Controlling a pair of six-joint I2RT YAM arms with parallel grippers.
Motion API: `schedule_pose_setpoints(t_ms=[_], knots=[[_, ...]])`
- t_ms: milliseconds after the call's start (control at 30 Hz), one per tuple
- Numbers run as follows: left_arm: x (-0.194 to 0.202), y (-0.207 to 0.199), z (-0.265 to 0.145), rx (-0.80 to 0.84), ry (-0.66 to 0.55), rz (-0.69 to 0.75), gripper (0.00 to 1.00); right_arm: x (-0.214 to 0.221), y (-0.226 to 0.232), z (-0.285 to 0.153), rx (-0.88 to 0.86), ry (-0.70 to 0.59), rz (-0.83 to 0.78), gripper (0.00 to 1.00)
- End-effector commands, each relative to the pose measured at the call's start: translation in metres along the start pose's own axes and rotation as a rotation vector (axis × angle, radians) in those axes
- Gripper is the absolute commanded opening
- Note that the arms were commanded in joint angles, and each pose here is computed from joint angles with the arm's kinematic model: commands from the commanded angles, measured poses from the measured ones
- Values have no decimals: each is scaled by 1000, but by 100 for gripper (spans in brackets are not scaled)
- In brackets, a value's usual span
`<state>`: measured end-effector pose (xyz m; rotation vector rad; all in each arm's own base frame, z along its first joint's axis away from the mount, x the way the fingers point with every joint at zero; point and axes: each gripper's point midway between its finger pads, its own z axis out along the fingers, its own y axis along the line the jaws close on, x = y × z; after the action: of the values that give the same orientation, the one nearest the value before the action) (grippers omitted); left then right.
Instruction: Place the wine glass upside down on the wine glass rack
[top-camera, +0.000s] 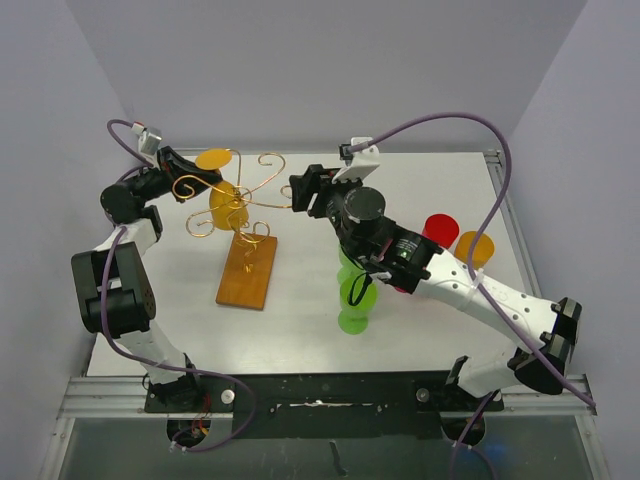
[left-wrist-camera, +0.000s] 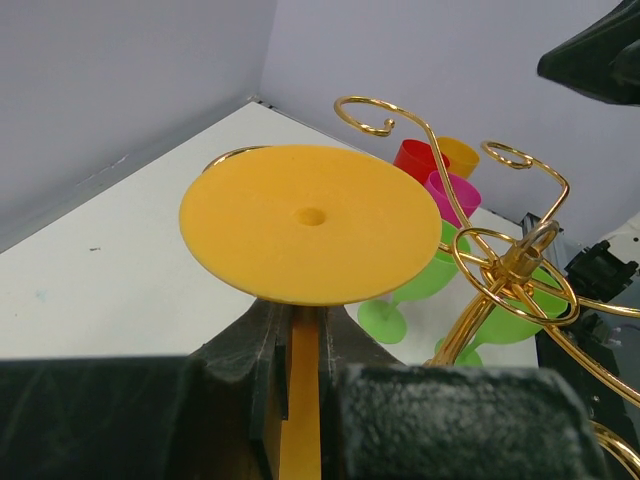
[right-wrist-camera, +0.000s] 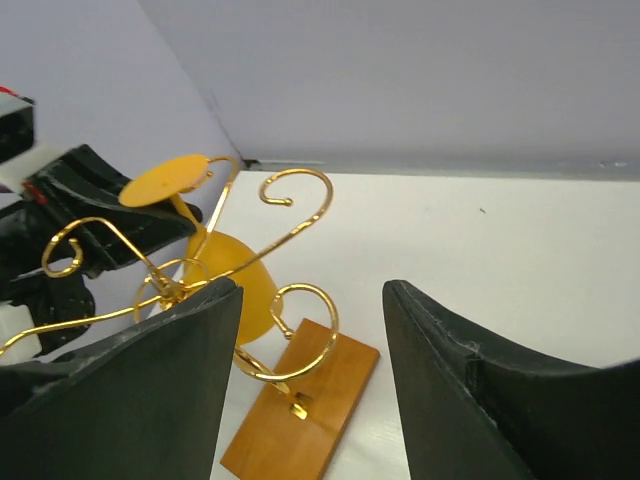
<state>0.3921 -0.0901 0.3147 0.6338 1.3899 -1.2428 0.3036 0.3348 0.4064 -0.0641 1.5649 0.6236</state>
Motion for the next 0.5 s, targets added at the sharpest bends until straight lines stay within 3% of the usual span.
schedule_pose_setpoints(t_ms=[0, 100, 267, 467], knots=[[-22, -17, 6, 42, -44, 193, 0, 8, -14, -1, 68, 89, 55, 58], [-22, -17, 6, 39, -45, 193, 0, 20, -13, 1, 58, 141, 55, 51], [-23, -16, 6, 36, -49, 191, 0, 35, 2, -5, -35, 214, 65, 31], [-22, -17, 7, 39, -47, 188, 0, 35, 13, -18, -119, 261, 71, 30]])
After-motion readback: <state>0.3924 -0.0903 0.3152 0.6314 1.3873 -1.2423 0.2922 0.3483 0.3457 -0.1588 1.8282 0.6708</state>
